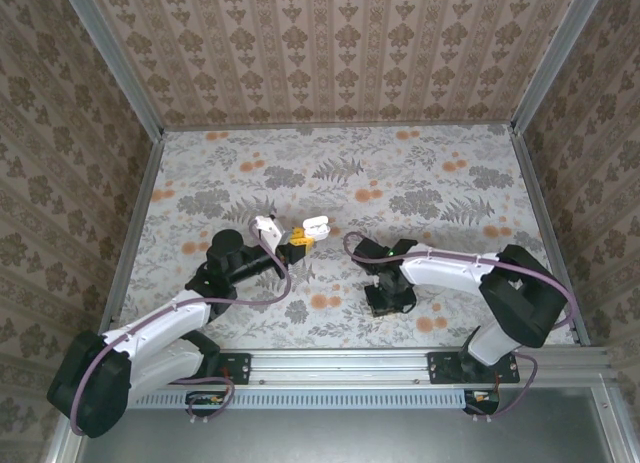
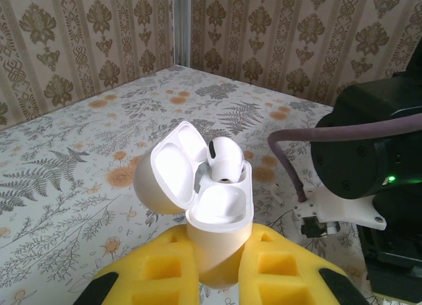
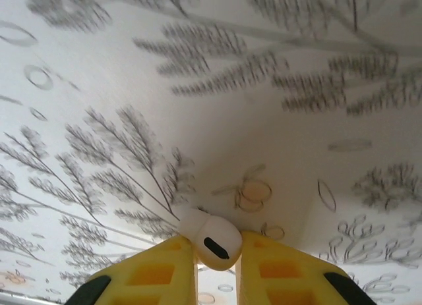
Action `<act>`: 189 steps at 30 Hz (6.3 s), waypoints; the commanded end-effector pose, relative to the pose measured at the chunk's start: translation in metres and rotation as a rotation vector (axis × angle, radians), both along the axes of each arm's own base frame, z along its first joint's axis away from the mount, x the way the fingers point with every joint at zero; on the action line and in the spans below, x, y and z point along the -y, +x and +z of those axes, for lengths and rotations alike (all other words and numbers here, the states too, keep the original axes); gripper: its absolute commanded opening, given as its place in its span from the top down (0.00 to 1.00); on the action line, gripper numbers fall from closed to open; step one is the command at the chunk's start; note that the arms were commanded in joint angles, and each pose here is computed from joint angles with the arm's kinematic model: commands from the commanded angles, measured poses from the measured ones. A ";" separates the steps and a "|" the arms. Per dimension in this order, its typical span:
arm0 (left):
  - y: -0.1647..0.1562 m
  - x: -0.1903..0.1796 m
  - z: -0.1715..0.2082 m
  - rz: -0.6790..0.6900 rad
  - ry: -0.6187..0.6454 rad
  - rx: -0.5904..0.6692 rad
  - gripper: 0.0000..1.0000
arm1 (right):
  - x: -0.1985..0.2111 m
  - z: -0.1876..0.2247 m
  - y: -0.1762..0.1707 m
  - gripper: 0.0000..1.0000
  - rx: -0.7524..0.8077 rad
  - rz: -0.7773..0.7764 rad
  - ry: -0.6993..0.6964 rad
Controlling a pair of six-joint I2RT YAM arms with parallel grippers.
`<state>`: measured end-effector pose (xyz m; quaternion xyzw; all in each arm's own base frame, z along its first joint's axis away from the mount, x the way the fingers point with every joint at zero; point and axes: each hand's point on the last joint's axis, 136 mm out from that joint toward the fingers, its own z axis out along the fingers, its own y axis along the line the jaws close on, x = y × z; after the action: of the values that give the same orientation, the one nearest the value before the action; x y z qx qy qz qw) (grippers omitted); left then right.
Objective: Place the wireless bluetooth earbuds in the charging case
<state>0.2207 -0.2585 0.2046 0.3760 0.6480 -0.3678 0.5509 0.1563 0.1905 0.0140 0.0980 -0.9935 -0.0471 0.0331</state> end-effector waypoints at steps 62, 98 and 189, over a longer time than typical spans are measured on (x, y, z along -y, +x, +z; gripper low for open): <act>0.017 -0.011 -0.026 0.112 0.047 -0.037 1.00 | -0.019 0.021 0.079 0.60 0.175 0.071 0.081; 0.015 -0.014 -0.023 0.122 0.045 -0.036 1.00 | -0.022 0.012 0.099 0.67 0.407 0.298 -0.152; 0.002 0.031 0.026 -0.053 -0.090 0.100 1.00 | -0.128 0.237 0.128 0.93 0.357 -0.165 0.992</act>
<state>0.2245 -0.2879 0.2118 0.3933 0.6222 -0.3882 0.5545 0.2731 0.3169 0.2418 0.0673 -0.8582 -0.4809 -0.1664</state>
